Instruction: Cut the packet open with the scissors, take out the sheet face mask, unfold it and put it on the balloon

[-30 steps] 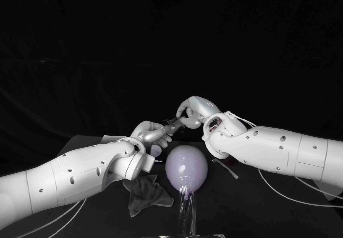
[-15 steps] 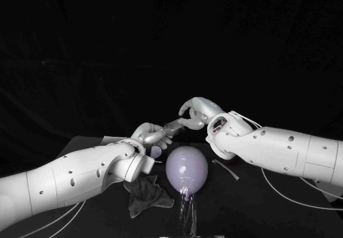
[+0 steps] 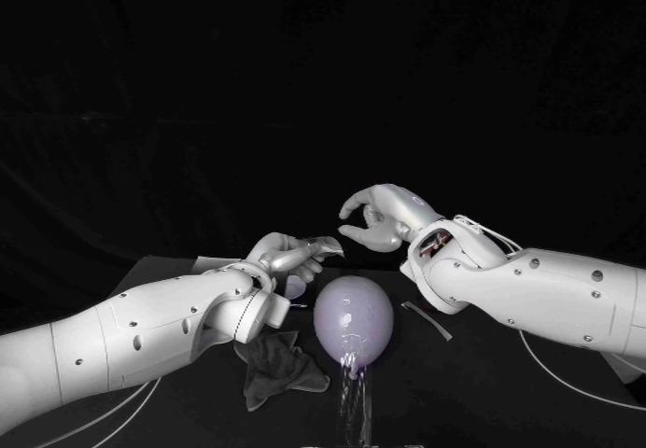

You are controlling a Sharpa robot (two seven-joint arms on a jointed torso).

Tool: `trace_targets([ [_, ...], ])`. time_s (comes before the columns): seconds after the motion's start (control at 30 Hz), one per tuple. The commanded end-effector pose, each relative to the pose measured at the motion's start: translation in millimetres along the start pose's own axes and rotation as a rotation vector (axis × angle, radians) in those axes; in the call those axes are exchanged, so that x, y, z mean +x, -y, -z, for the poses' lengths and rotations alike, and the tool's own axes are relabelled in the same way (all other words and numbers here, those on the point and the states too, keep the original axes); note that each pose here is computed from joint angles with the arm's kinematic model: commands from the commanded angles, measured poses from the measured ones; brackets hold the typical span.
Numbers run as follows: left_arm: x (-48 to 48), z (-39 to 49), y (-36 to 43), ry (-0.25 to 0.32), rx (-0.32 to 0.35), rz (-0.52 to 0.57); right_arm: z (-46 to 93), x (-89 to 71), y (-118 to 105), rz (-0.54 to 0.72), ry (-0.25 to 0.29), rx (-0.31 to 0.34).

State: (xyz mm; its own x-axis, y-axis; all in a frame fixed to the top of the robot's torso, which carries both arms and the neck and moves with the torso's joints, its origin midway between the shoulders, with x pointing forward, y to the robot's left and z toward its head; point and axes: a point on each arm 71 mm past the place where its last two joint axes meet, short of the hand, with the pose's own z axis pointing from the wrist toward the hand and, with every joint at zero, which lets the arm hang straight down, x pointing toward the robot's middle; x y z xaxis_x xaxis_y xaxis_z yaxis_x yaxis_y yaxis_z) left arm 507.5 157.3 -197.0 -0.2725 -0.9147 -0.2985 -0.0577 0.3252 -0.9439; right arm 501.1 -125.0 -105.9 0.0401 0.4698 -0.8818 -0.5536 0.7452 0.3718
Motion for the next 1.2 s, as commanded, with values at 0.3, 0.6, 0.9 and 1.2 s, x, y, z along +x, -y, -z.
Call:
trace_targets([
  [0.3, 1.3, -0.5, 3.3, -0.007, 0.014, -0.014, 21.6, -4.5, -31, 0.064, 0.022, -0.191],
  [0.6, 3.0, -0.8, 4.5, -0.01, 0.02, -0.026, 25.7, 9.4, -47, 0.164, -0.094, -0.216],
  [0.9, 5.5, -0.8, 5.6, -0.017, 0.022, -0.03, 13.8, 22.7, -49, 0.264, -0.141, -0.162],
  [1.2, 5.7, -0.4, 5.9, -0.018, 0.023, -0.032, 6.9, 30.5, -42, 0.323, -0.189, -0.11],
])
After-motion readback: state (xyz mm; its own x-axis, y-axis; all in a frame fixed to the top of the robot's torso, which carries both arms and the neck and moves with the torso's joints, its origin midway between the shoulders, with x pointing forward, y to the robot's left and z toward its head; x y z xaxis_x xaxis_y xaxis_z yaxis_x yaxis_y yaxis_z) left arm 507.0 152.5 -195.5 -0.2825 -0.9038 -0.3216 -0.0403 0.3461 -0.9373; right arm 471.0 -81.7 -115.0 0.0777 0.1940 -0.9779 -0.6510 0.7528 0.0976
